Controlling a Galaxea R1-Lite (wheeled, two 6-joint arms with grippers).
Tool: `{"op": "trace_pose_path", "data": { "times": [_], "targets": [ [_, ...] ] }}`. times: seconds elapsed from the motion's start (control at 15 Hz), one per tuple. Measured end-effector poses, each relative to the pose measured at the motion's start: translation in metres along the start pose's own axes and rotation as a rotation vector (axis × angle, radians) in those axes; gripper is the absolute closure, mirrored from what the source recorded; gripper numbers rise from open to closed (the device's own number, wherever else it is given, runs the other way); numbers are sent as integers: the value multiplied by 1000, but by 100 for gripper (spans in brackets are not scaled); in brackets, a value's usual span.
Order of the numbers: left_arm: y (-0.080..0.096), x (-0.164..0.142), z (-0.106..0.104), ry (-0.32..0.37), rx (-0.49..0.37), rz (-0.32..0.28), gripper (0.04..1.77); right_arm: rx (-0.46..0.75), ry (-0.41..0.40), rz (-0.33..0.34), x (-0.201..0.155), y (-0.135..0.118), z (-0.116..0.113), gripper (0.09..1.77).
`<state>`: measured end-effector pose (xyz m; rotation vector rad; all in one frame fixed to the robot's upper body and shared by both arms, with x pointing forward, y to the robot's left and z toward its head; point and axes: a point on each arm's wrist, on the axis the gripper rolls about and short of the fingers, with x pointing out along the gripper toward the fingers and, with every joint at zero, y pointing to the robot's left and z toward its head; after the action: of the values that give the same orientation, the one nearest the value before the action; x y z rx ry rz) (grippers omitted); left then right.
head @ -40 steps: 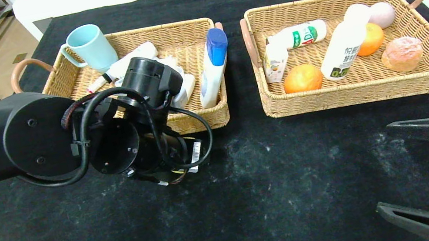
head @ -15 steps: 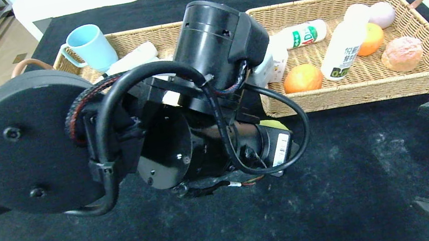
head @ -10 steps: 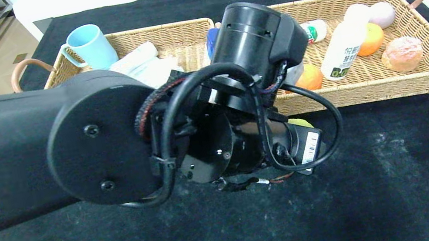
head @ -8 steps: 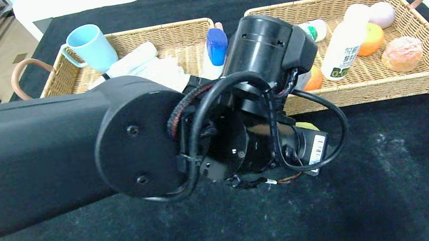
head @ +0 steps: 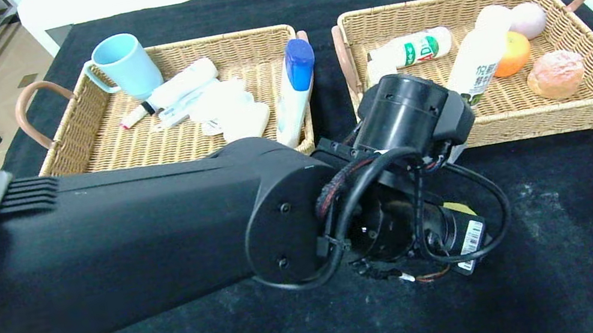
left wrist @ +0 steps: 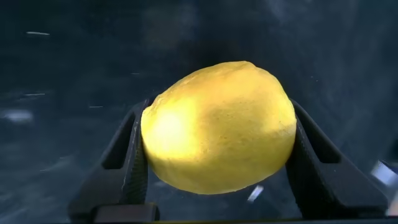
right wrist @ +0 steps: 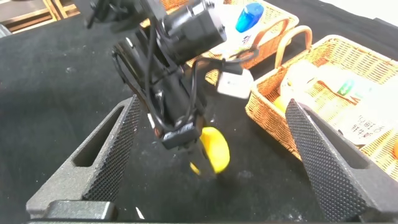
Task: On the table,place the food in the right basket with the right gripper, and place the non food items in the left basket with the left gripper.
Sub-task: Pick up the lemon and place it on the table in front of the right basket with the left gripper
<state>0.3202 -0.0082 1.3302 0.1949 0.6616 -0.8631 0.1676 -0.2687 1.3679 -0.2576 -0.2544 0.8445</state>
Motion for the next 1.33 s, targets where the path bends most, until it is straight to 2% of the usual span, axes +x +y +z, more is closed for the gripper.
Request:
{"op": "trace_pose_path", "data": {
  "times": [0.33, 1.13, 1.33],
  "targets": [
    [-1, 8, -1, 10, 0, -17, 56, -3, 5, -15, 0, -2, -1, 15],
    [2, 22, -8, 43, -19, -7, 56, -3, 4, -19, -2, -2, -1, 15],
    [2, 23, -8, 45, -20, -5, 40, -3, 4, -19, -2, -2, -1, 15]
  ]
}}
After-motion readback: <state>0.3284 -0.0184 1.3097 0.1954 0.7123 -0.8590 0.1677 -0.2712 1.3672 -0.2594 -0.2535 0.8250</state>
